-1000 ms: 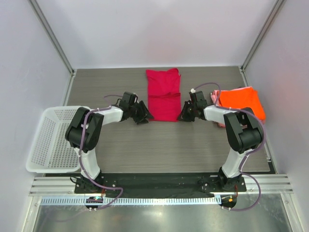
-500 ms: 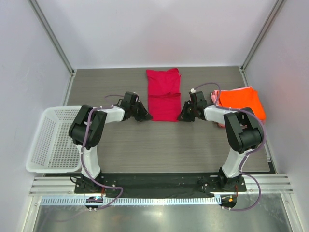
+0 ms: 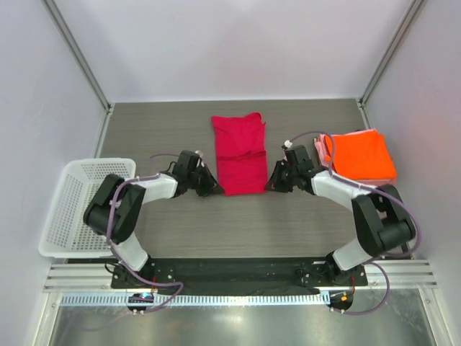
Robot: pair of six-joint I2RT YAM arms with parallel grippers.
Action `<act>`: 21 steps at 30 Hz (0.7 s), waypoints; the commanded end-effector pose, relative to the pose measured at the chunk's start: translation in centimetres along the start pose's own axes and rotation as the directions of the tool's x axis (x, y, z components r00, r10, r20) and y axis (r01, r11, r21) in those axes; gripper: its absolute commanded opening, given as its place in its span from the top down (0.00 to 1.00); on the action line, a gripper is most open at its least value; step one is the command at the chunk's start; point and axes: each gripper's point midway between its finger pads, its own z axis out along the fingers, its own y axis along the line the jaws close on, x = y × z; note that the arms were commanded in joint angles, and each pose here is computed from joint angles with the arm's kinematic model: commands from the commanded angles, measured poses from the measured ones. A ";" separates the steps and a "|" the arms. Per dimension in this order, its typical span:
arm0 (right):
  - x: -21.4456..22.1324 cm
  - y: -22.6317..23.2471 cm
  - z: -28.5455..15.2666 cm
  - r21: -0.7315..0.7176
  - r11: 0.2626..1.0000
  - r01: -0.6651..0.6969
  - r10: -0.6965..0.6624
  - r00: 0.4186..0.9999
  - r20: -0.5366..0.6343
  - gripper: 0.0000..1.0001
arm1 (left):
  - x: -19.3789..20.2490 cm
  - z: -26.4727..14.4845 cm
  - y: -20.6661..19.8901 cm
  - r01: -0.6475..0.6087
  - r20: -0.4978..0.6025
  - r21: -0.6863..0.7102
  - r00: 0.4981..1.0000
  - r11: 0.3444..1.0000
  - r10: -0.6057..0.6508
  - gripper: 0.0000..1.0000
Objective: Fold and stack the t-shirts
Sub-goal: Fold the tshirt
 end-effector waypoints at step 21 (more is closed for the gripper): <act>-1.3 5.3 -14.0 -0.055 0.992 0.114 -0.097 0.963 0.250 0.99 | 6.1 -14.5 -9.7 -0.100 0.042 0.275 0.995 0.956 0.092 1.00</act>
